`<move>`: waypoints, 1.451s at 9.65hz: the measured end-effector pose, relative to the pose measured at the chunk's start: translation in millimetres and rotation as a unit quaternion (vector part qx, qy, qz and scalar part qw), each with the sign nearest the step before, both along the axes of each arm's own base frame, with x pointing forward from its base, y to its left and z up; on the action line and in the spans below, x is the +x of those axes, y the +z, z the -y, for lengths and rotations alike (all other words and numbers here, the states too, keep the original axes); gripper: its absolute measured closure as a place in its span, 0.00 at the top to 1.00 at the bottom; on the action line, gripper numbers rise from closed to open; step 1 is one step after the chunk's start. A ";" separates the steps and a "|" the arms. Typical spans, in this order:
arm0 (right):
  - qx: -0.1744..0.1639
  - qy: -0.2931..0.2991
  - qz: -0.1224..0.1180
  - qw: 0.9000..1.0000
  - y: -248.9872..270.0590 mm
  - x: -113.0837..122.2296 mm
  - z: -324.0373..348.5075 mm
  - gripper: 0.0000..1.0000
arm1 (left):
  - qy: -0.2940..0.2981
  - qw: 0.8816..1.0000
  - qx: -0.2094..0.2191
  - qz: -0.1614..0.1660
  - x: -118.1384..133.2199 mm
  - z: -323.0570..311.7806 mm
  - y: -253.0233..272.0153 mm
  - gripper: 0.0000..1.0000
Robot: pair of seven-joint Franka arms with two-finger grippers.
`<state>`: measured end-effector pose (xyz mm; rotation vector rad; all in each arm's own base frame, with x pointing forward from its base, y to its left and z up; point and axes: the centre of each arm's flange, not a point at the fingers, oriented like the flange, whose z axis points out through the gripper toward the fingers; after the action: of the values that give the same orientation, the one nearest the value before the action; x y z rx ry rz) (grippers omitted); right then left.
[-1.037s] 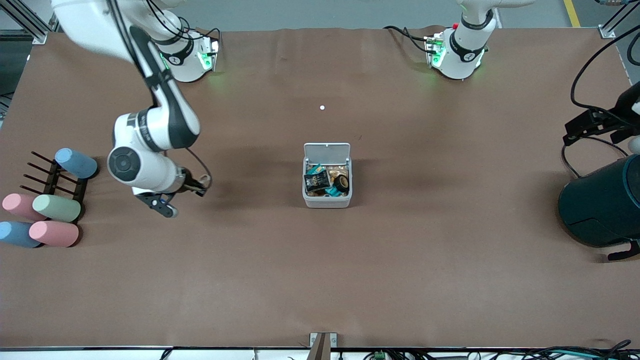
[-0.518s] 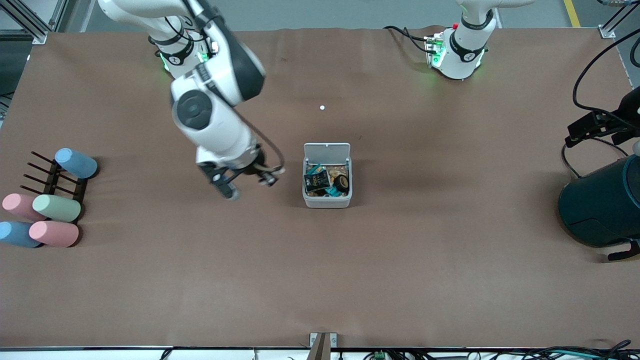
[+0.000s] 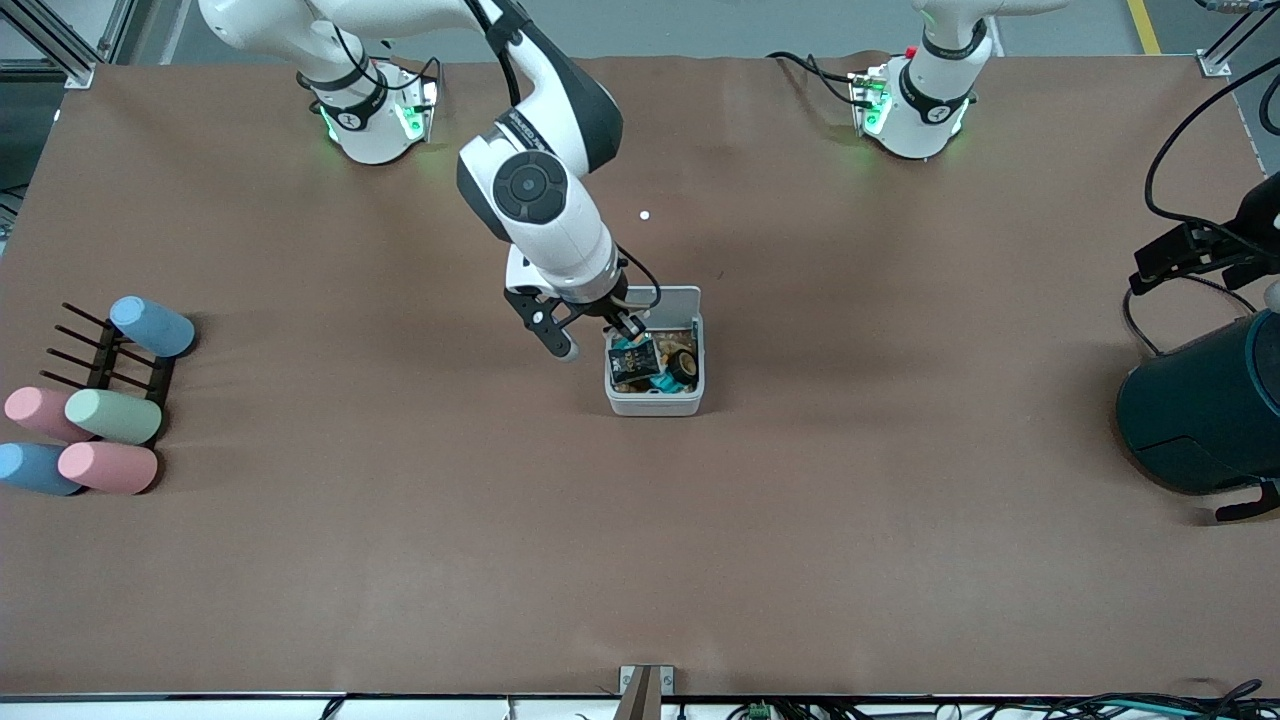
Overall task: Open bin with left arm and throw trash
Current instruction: 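Carry the white loop over the bin and open the right gripper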
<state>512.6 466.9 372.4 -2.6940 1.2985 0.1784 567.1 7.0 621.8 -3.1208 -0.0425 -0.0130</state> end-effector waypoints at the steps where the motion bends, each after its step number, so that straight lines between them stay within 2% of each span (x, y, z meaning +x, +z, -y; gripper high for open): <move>1: -0.001 -0.004 -0.002 1.000 -5.5 -1.1 -3.1 0.06 | 0.000 1.000 0.000 -0.001 -0.1 0.0 -0.4 1.00; 5: -0.005 -0.007 -0.012 1.000 -40.7 -2.1 -18.7 0.09 | -0.012 1.000 0.000 -0.004 -0.5 -0.2 -1.2 1.00; 7: -0.007 -0.009 -0.011 1.000 -45.3 1.2 -19.2 0.17 | -0.018 1.000 0.000 -0.004 -0.4 -0.2 -1.2 1.00; 10: -0.008 -0.011 -0.012 1.000 -49.0 3.4 -19.0 0.62 | -0.019 1.000 0.000 -0.005 -0.1 0.3 -1.9 1.00; 12: 0.000 -0.013 -0.002 1.000 -37.3 9.5 -21.4 0.92 | -0.019 1.000 0.000 -0.005 -0.1 0.3 -1.9 1.00; 13: 0.003 -0.016 0.000 1.000 -31.9 12.8 -20.5 1.00 | -0.019 1.000 0.000 -0.005 -0.1 0.2 -1.8 1.00; 14: 0.004 -0.017 -0.004 1.000 -28.5 13.6 -20.3 1.00 | -0.019 1.000 0.000 -0.005 -0.1 0.1 -1.6 1.00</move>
<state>526.2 487.2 343.9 -2.6666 1.3411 0.1887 567.0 6.9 620.1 -3.1211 0.0159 0.0019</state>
